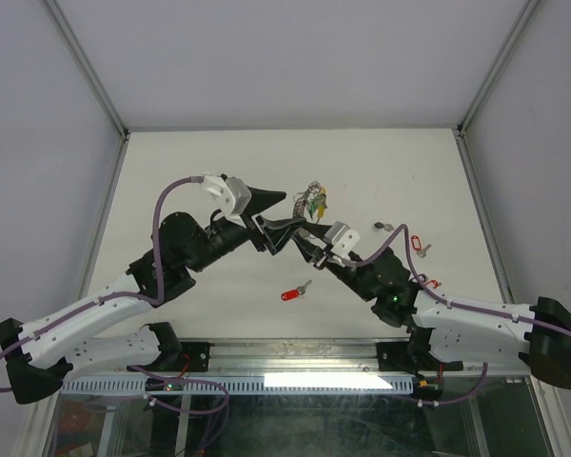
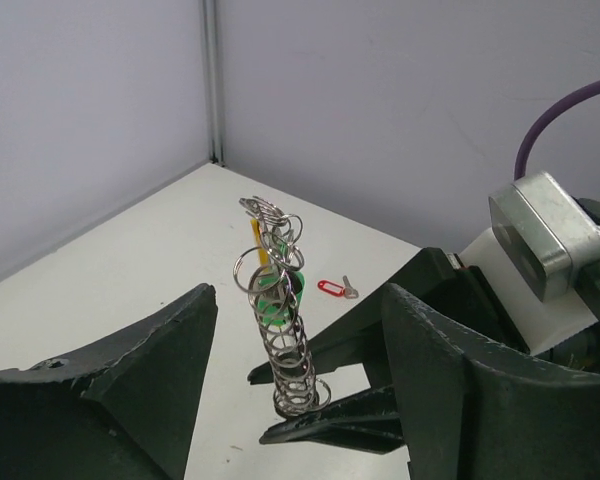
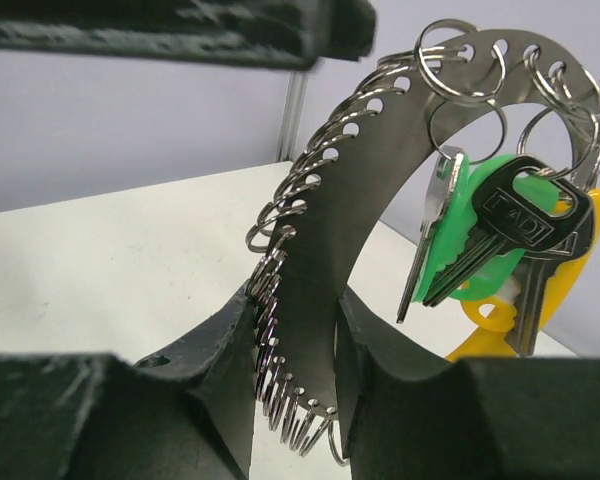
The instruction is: Put the keys on the keyring
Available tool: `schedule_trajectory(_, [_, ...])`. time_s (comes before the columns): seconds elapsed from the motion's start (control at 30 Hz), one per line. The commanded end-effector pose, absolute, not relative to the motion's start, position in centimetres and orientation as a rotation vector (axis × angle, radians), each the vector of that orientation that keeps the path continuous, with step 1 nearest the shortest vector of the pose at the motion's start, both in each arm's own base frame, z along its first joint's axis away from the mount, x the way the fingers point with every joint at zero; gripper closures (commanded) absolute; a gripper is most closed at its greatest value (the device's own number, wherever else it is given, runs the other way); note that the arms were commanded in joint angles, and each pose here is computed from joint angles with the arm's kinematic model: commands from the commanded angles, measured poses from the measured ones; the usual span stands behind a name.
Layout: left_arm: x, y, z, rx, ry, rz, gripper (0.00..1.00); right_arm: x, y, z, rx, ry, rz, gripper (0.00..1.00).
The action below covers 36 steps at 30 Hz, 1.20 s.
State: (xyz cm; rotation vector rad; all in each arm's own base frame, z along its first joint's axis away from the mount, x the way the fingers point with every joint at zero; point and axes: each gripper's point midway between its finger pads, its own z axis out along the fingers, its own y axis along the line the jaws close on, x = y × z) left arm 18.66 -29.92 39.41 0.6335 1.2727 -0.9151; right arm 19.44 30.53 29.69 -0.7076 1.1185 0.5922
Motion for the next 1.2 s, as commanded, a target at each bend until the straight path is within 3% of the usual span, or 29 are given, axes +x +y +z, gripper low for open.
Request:
schedule_trajectory(0.0, [18.9,-31.1,40.0,0.597,1.247,-0.958,0.36,19.4,30.5,34.4,-0.634,1.012,0.617,1.00])
schedule_trajectory(0.3, [20.0,-31.3,37.6,0.578,1.310,-0.912,0.46,19.4,30.0,36.0,-0.585,0.984,0.625,1.00])
schedule_trajectory(0.57, [20.8,-31.6,36.6,0.569,1.331,-0.885,0.64,18.9,30.4,37.0,-0.572,0.957,0.680,1.00])
schedule_trajectory(0.73, [21.2,-31.6,37.0,0.550,1.324,-0.870,0.80,18.7,30.7,37.0,-0.572,0.957,0.704,1.00])
schedule_trajectory(0.83, [21.3,-31.6,37.2,0.547,1.321,-0.866,1.00,18.6,30.7,36.9,-0.572,0.961,0.715,0.99])
schedule_trajectory(0.93, [21.3,-31.5,37.5,0.547,1.313,-0.859,1.00,18.5,30.6,36.8,-0.565,0.964,0.727,0.93])
schedule_trajectory(1.17, [21.9,-30.4,37.7,0.536,1.319,-0.790,1.00,17.1,29.8,35.5,-0.624,1.029,0.781,0.60])
